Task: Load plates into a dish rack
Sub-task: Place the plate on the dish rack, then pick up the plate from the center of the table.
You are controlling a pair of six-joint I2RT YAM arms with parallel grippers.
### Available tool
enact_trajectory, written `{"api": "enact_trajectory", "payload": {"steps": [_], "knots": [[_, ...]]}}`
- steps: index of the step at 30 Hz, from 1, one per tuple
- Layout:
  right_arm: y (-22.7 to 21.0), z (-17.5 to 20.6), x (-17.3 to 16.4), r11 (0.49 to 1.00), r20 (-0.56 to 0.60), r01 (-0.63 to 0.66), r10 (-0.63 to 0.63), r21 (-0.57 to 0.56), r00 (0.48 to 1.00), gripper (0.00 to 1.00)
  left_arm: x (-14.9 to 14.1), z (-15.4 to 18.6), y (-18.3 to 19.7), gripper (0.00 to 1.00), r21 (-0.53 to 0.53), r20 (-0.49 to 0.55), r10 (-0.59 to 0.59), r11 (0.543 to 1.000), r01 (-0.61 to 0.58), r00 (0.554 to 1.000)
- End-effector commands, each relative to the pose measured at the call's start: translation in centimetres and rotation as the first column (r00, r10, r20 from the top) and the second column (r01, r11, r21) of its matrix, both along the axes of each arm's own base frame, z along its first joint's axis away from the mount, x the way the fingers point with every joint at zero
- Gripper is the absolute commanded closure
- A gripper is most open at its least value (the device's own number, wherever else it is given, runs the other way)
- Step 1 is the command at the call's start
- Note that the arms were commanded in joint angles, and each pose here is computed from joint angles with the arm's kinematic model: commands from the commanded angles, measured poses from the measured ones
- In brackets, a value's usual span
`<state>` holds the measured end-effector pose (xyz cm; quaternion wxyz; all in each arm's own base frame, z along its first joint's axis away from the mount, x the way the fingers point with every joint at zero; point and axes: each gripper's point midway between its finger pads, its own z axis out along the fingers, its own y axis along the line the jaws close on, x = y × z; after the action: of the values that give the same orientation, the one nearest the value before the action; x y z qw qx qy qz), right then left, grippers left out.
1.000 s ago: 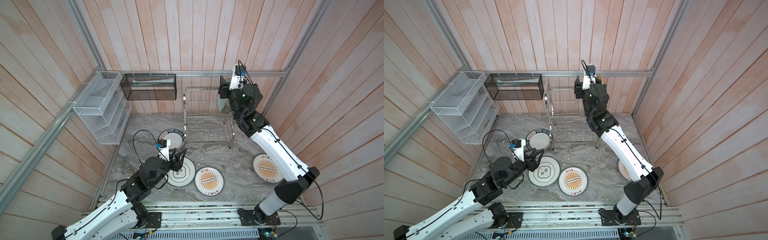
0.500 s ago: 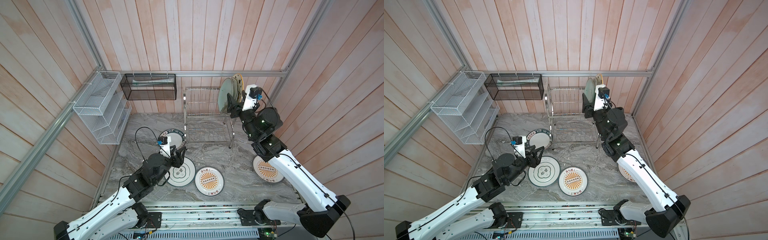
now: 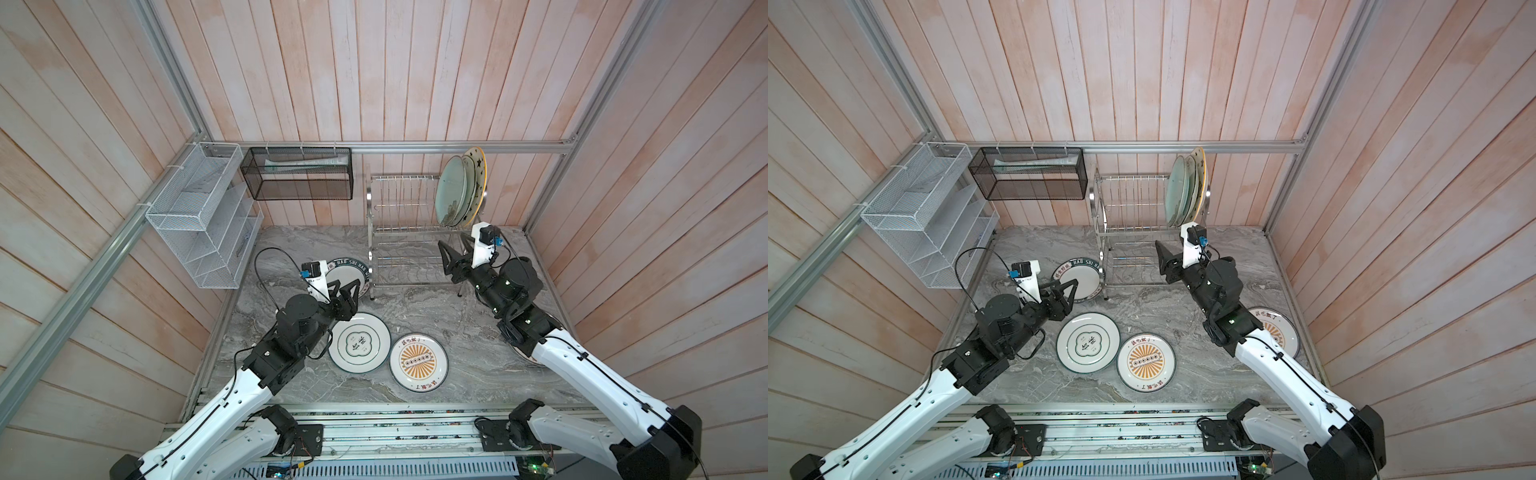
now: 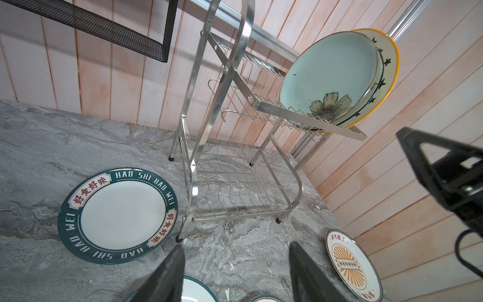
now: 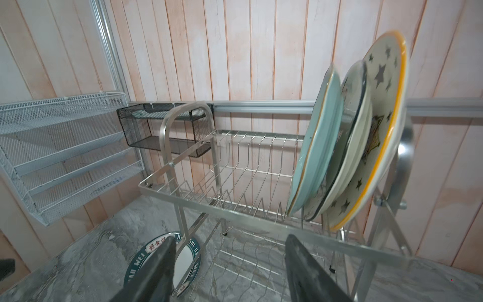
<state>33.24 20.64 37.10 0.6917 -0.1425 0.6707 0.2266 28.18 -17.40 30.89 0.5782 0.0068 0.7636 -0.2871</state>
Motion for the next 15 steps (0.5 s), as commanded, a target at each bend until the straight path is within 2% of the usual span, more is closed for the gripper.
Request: {"api": "enact_trajectory", "payload": {"steps": [1,4,9,15], "knots": [[1.0,-1.3,-0.7,0.997,-0.049,-0.074,0.076,0.036,0.996,0.35,-0.1,0.0,0.1,0.36,-0.019,-0.001,-0.011,1.000,0.011,1.000],[1.6,-3.2,-0.9,0.994,-0.102,-0.109,0.109,0.010,0.989,0.37,0.0,-0.1,0.1,0.36,-0.019,-0.004,-0.007,1.000,0.007,1.000],[2.1,-4.7,-1.8,0.987,-0.120,-0.161,0.160,0.001,0.980,0.37,0.2,-0.6,-0.1,0.36,-0.015,-0.022,-0.010,1.000,0.010,1.000],[1.8,-6.3,-1.7,0.989,-0.152,-0.147,0.146,0.006,0.978,0.37,1.1,-3.3,-0.1,0.36,0.026,-0.115,0.020,1.000,-0.017,0.993]]}}
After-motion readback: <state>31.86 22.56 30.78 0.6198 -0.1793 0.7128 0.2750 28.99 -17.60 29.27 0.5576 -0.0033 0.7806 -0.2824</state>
